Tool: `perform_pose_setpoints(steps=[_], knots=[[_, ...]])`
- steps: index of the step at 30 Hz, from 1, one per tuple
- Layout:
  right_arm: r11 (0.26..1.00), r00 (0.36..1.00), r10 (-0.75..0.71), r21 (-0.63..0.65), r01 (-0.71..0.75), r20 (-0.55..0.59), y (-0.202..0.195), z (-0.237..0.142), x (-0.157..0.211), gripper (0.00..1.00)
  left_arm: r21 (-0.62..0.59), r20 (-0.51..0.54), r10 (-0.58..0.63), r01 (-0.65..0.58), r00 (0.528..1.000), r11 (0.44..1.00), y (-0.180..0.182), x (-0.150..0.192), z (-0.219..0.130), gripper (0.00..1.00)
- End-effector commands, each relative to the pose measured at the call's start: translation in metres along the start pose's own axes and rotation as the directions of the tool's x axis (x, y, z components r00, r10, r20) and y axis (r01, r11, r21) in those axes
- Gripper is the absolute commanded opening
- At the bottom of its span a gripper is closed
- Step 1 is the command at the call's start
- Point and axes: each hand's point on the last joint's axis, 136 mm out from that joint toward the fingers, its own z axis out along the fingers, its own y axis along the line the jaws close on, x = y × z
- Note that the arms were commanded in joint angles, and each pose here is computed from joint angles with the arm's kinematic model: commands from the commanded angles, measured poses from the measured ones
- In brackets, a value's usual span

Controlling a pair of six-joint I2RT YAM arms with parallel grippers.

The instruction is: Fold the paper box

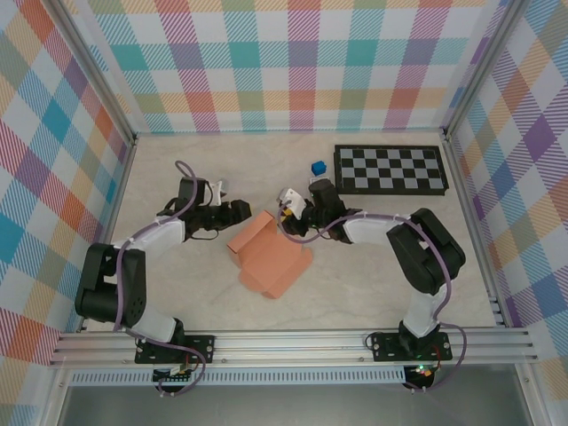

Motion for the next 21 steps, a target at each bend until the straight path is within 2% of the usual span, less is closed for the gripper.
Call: perform_pose_setpoints(steps=[1, 9, 17, 21], knots=[[1.0, 1.0, -0.019, -0.002, 0.019, 0.003, 0.002, 0.015, -0.005, 0.33, 0.057, -0.034, -0.018, 0.02, 0.999, 0.998, -0.01, 0.003, 0.013, 0.62], [0.999, 0.999, -0.033, 0.0, 0.033, -0.012, 0.01, 0.025, -0.005, 0.31, 0.073, -0.027, -0.106, 0.108, 0.994, 0.991, -0.003, 0.012, 0.018, 0.62], [0.999, 0.997, 0.031, -0.008, -0.032, -0.074, 0.025, 0.004, 0.02, 0.33, 0.042, -0.003, -0.084, 0.084, 0.996, 0.996, 0.0, 0.0, 0.019, 0.62], [0.995, 0.995, 0.095, 0.01, -0.095, -0.017, 0.025, 0.009, 0.016, 0.33, 0.044, -0.028, -0.069, 0.07, 0.997, 0.997, 0.001, 0.004, 0.021, 0.62]])
